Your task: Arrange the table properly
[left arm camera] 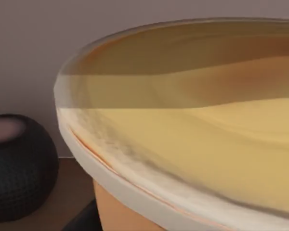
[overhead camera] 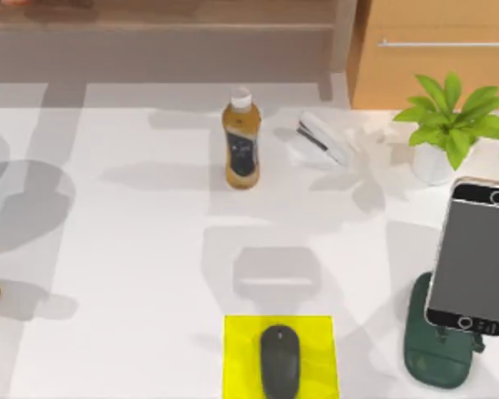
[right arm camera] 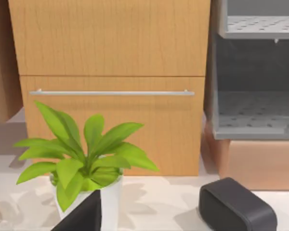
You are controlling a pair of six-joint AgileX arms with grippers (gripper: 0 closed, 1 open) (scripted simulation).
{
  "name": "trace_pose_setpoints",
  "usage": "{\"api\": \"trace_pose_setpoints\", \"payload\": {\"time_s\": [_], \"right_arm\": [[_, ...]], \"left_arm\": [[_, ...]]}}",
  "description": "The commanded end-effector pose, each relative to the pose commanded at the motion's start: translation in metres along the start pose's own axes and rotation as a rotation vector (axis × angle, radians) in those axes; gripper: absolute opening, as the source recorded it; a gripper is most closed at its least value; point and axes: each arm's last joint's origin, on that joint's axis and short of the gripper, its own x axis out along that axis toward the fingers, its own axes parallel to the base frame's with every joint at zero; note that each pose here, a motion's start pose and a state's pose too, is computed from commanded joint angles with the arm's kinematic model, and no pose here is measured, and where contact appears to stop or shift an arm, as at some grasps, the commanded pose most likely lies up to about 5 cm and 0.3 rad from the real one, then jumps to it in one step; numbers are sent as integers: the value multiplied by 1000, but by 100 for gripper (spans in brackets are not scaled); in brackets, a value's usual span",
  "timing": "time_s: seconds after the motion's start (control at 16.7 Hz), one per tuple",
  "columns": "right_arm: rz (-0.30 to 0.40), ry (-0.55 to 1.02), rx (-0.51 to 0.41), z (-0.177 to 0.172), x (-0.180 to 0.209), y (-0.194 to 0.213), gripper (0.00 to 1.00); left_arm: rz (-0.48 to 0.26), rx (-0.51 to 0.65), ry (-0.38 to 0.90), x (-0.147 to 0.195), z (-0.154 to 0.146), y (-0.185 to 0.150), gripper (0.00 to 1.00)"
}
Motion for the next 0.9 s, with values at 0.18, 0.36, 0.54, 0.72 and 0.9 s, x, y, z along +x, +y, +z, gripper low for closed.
{"api": "trace_pose_setpoints", "payload": {"time_s": [0.18,0.36,0.54,0.72,0.9], "right_arm": [[0,0,0,0,0,0,100],[0,0,0,0,0,0,100],[0,0,0,0,0,0,100],[0,0,0,0,0,0,100],[0,0,0,0,0,0,100]], "left_arm": [[-3,-1,16,2,-2,2,0],[-3,-1,16,2,-2,2,0],[11,11,1,-1,4,1,0],[126,59,-4,-11,8,16,0],[241,98,-2,-17,11,29,0]]}}
